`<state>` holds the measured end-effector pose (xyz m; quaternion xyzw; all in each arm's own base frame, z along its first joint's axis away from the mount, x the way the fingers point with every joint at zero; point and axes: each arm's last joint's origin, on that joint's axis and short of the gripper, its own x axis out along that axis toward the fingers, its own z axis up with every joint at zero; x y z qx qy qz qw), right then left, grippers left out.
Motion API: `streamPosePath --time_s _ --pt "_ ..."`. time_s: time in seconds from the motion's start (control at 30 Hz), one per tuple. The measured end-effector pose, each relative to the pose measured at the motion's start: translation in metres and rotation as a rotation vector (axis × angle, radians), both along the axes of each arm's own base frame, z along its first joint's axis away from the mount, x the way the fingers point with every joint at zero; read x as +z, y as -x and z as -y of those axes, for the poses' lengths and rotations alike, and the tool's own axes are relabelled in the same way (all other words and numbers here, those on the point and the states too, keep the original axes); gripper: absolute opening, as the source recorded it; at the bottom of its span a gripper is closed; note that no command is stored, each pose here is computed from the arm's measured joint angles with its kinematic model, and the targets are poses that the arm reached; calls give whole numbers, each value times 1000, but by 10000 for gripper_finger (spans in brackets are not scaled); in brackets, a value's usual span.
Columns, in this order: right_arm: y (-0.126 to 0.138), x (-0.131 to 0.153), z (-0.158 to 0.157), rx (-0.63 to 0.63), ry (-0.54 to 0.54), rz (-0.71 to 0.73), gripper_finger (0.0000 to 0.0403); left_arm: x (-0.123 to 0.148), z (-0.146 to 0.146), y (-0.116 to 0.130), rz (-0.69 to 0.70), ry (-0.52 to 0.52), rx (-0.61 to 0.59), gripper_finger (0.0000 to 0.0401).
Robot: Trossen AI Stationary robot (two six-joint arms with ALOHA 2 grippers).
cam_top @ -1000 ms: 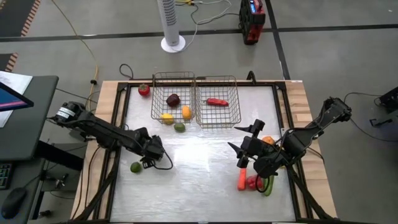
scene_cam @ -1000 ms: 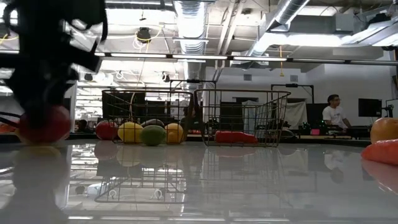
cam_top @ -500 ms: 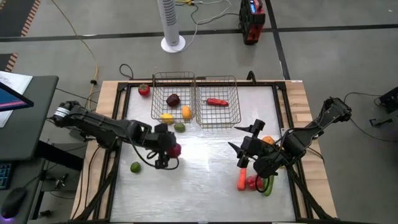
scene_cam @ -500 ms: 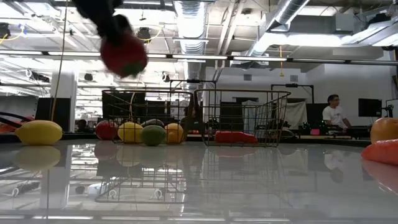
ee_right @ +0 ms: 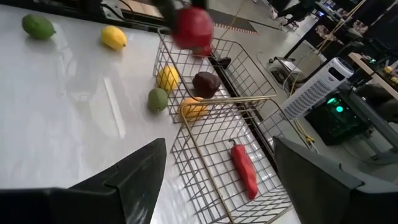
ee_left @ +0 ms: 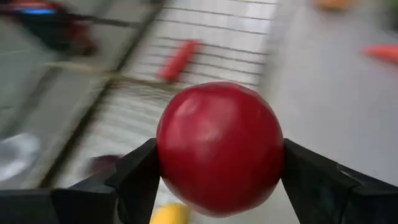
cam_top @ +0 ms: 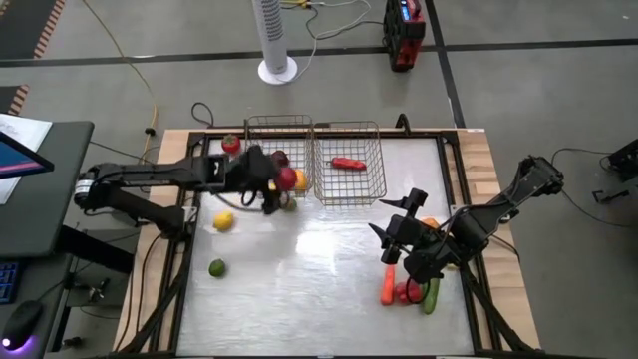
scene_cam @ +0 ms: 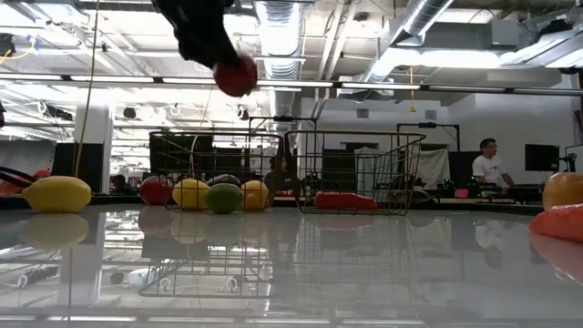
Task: Sort produce into baskets
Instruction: Put the bottom tomato into the left wire basket, then put the lemon into the left wire basket
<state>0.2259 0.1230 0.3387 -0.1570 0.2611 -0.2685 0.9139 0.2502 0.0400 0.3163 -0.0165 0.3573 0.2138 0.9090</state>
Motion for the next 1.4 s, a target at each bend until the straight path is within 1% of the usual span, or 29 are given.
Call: streamPosePath --time_s 0.07,0.13,0.2,0.33,0.4,0.5,0.57,0.63,0.73,0.83,0.93,1.0,1.07,1.17,1.27,1.4 --pt "-1 0 1 -6 -1 1 324 -2 -14 1 -13 -52 124 275" --pt "0 0 1 -6 -1 0 324 -6 -27 1 -17 -53 249 277" --pt "0 0 1 -8 -3 0 324 -11 -37 1 -35 -39 293 287" --pt "0 0 1 -9 -2 -2 324 -19 -45 -3 -67 -27 307 332" --pt "0 0 1 -9 -2 -2 324 -20 -46 -5 -96 -54 283 358" --pt "0 -1 2 -12 -6 1 324 -17 -43 -2 -171 -91 242 388" --pt "0 -1 2 -13 -7 0 324 -11 -38 0 -211 -85 225 396" --pt "1 -1 2 -17 -8 -2 324 -4 -29 4 -245 -36 205 396" --pt "2 -2 3 -22 -9 -7 324 3 -6 9 -317 53 134 384" --pt "2 -2 3 -23 -9 -6 324 -1 20 19 -430 91 109 369" --pt "2 -2 3 -26 -14 -2 324 -7 41 33 -560 110 129 355" --pt "2 -2 3 -29 -19 2 324 -14 52 41 -613 102 167 349" --pt "2 -2 2 -31 -26 8 324 -22 60 48 -633 83 201 346" --pt "2 -2 2 -34 -33 14 324 -38 68 57 -668 88 215 346" --pt "2 -2 2 -34 -35 16 324 -59 69 64 -733 82 224 346" --pt "2 -2 2 -34 -36 17 324 -84 63 70 -787 68 228 346"
